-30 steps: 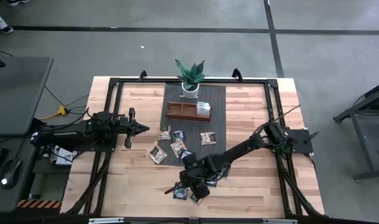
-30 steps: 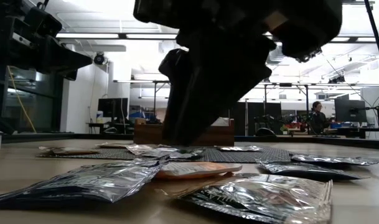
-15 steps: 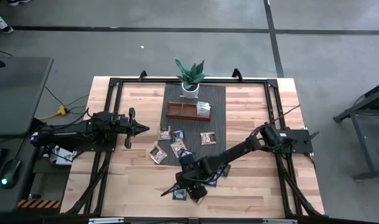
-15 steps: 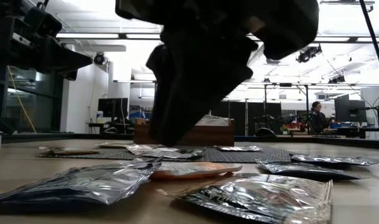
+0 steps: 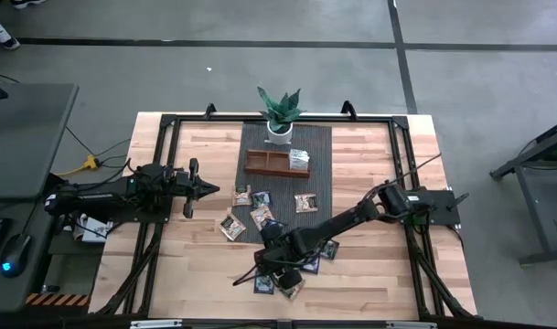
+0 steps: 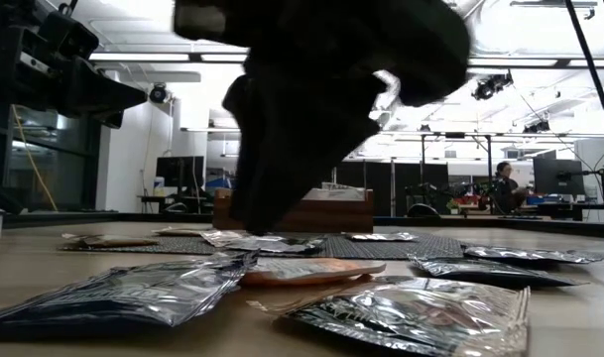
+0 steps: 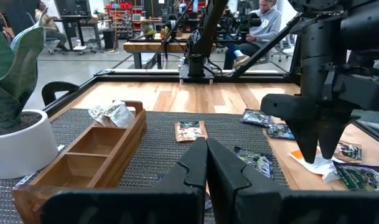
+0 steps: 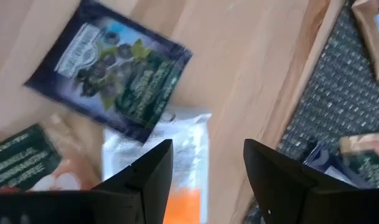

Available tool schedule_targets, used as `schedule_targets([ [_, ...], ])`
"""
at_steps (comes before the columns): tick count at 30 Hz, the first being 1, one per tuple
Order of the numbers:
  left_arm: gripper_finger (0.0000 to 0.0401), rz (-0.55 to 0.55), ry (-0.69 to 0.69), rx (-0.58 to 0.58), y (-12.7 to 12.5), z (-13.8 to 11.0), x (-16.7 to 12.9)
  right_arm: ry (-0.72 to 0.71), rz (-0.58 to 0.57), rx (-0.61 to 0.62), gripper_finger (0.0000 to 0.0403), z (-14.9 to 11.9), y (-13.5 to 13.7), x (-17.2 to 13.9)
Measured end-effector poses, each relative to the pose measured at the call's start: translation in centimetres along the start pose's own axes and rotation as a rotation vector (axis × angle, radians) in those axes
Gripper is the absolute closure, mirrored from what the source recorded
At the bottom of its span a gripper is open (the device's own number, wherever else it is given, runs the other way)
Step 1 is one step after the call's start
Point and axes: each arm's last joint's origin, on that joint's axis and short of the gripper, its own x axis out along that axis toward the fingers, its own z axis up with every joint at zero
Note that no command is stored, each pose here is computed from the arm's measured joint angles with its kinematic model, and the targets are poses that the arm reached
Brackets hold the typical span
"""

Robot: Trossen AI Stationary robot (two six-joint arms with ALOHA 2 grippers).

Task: Pick & Place Tea
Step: Put the orange tea bag into the right section of the wooden organizer

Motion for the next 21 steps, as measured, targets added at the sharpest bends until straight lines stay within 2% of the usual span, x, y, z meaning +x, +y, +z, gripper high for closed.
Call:
schedule_targets([
  [6,0.04,0.0,0.0,0.0,0.0,0.0,0.0,0.044,0.003,-0.037,0.021,1.4,-0.4,0.0],
  [21,0.04,0.0,0.0,0.0,0.0,0.0,0.0,0.064,0.023,-0.02,0.021,1.8,-1.2,0.2],
])
